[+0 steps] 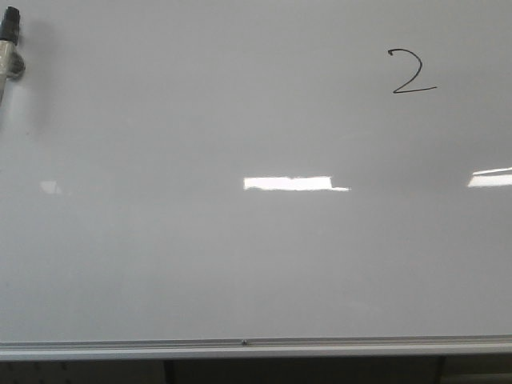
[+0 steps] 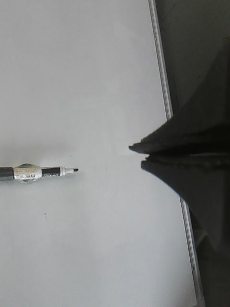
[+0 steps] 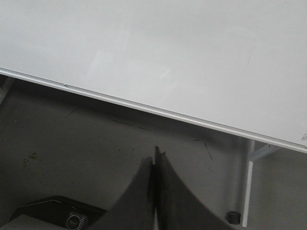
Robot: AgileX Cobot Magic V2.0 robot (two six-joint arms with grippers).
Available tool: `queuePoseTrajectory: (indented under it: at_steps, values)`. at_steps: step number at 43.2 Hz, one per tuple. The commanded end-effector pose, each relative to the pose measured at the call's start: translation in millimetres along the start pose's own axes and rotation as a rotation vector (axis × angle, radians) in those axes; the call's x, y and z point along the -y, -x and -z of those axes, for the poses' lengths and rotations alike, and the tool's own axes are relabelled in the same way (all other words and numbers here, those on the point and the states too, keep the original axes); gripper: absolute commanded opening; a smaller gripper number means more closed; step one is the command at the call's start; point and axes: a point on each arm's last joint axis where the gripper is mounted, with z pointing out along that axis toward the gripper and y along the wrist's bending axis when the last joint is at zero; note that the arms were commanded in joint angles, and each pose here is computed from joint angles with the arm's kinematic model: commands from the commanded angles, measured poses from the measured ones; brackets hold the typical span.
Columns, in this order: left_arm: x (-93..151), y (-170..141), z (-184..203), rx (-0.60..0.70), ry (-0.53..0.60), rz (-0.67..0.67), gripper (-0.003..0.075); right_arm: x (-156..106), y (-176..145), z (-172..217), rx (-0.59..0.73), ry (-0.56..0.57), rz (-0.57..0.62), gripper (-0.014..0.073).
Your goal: Write number 2 on whiteboard
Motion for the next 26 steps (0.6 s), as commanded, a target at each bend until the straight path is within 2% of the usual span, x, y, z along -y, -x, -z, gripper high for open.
queuePoseTrajectory:
  at_steps: [1,26]
  values:
    - [0.8,12.2,4.7,0.093,-0.011,0.008,-0.002,1.1,9.4,4.1,0.075,-0.016,-0.001,-0.0068]
    - [0.3,8.8,8.2,0.105,-0.011,0.016,-0.002,1.1,9.4,4.1,0.074,-0.016,-0.001,-0.0068]
